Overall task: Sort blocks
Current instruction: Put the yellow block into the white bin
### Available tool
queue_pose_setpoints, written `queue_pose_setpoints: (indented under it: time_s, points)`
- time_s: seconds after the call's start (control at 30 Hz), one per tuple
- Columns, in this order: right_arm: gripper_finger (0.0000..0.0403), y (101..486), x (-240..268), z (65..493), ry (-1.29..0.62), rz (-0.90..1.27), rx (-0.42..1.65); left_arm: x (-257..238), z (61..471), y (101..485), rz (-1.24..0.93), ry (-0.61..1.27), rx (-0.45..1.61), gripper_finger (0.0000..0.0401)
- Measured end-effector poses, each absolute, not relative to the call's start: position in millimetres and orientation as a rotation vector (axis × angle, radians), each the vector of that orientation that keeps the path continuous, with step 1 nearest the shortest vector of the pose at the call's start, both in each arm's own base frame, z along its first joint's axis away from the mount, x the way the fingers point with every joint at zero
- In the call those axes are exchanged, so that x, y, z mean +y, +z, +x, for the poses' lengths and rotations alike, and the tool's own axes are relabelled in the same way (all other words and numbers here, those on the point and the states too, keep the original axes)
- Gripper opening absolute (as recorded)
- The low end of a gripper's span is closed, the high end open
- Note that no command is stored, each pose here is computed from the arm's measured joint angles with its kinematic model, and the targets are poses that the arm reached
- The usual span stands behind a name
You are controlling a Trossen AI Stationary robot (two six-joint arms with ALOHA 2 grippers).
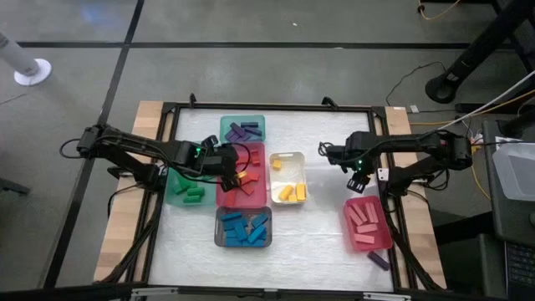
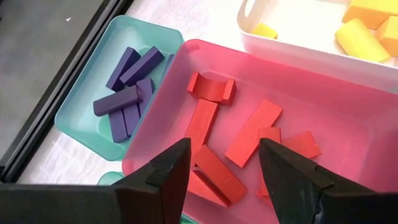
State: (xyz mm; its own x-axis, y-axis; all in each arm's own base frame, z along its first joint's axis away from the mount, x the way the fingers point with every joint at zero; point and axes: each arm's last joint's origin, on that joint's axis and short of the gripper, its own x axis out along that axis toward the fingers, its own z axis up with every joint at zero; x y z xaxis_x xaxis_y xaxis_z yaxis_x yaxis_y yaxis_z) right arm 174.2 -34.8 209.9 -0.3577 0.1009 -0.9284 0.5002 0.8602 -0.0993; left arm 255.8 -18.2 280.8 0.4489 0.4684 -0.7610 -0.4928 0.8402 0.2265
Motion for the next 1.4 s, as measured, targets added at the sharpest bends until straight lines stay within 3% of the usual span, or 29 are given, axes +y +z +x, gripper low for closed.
queue_pose_setpoints:
  time_s: [0.2, 0.47, 0.9, 1.4]
  points:
    - [0.0160, 190.3, -46.1, 164.3, -0.456, 0.509, 1.915, -18.2, 255.8, 280.8, -0.029, 0.595, 0.931, 0.0178]
    - [0.0160, 176.8, -47.1, 162.3, -0.385, 0.476, 1.888, -18.1, 255.8, 280.8, -0.029, 0.595, 0.931, 0.0178]
    - [0.0160, 157.8, -46.0, 152.0, -0.426, 0.411, 1.908, -18.1, 255.8, 280.8, -0.030, 0.595, 0.931, 0.0178]
    - [0.0160, 154.6, -48.1, 154.4, -0.442, 0.353, 1.870, -18.1, 255.8, 280.9, -0.030, 0.595, 0.931, 0.0178]
